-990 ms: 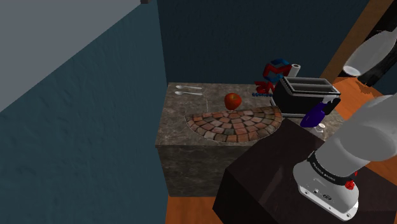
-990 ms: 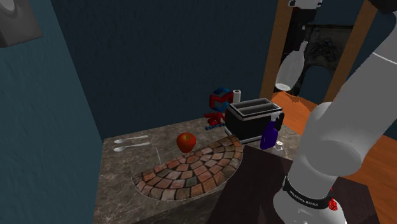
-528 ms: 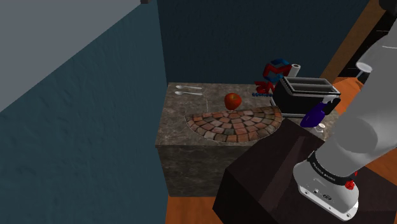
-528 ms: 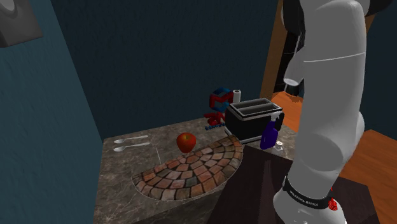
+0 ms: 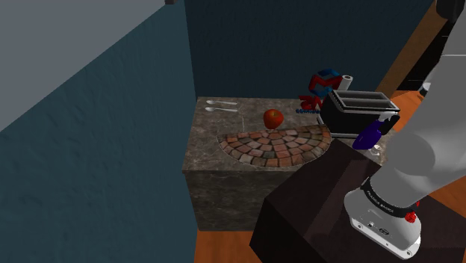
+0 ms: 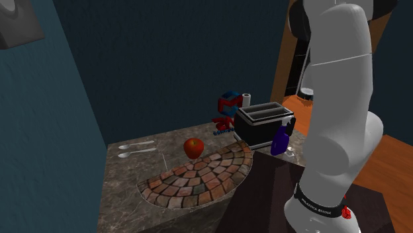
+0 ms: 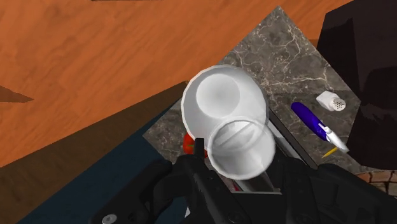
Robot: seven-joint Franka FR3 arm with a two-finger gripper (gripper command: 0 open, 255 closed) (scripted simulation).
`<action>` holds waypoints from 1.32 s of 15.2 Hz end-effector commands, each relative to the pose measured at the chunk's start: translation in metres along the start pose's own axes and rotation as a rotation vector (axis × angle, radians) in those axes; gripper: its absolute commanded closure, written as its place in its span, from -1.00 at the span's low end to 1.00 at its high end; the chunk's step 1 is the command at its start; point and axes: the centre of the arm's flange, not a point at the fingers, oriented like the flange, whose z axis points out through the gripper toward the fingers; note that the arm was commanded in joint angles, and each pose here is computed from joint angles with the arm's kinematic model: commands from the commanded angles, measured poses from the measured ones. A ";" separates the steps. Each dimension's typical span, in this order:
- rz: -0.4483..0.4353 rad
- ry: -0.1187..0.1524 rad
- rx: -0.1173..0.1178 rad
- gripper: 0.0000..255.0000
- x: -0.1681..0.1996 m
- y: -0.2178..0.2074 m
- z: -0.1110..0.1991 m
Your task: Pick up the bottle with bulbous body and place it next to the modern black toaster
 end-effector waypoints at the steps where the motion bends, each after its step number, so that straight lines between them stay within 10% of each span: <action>1: 0.000 0.000 -0.001 1.00 0.000 -0.001 0.011; 20: 0.000 0.000 -0.001 1.00 0.000 -0.013 0.110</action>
